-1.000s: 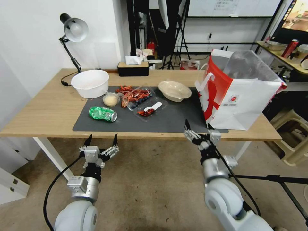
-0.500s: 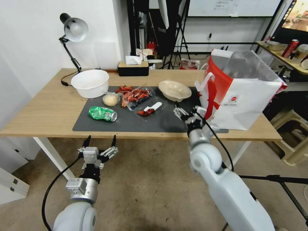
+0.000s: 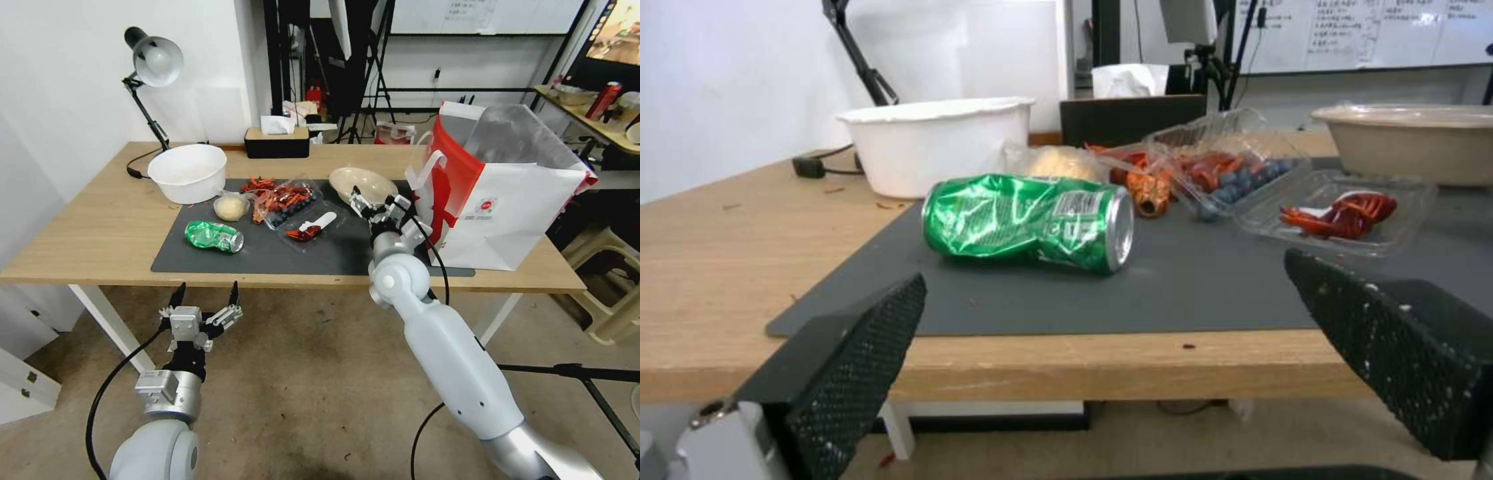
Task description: Pick up the trash from the table and place it into the takeout bag.
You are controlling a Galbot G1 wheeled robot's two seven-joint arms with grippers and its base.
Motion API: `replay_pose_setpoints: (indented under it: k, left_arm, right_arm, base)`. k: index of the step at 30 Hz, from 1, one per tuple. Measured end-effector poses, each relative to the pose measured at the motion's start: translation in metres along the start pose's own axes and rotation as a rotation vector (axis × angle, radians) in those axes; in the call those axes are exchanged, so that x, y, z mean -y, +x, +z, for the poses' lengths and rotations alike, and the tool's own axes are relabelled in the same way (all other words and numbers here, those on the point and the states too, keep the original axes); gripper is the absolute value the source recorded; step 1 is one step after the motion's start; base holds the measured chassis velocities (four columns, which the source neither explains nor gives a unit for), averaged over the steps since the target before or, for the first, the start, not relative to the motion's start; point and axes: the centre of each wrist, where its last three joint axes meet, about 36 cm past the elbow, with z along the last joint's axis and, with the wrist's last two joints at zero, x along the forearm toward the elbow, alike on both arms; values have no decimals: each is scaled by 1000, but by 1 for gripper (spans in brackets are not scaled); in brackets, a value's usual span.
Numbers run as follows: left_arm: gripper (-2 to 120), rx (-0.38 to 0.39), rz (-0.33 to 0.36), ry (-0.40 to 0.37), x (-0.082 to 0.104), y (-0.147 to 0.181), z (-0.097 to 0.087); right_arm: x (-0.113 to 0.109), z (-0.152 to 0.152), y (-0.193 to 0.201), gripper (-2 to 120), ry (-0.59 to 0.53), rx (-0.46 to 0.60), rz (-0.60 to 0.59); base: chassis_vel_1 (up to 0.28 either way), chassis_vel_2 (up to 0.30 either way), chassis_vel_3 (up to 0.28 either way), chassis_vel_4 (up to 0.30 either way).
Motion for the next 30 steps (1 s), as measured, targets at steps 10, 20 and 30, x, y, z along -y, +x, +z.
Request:
replay_pose_setpoints:
  k: [10,20,30]
  left_arm:
    - [100,-2,3,0,0,0,1]
    - [100,-9,11,18,3,2,2]
    - [100,-6,12,22,3,3,0]
  right_arm:
    - [1,-2,-12,100,-35,-25,37]
    - [0,-6,-29,98,-96,-52,78]
    - [3,-9,-35,67,-107,-79,107]
  base:
    - [0,0,0,0]
    - [0,0,0,0]
    - [0,0,0,0]
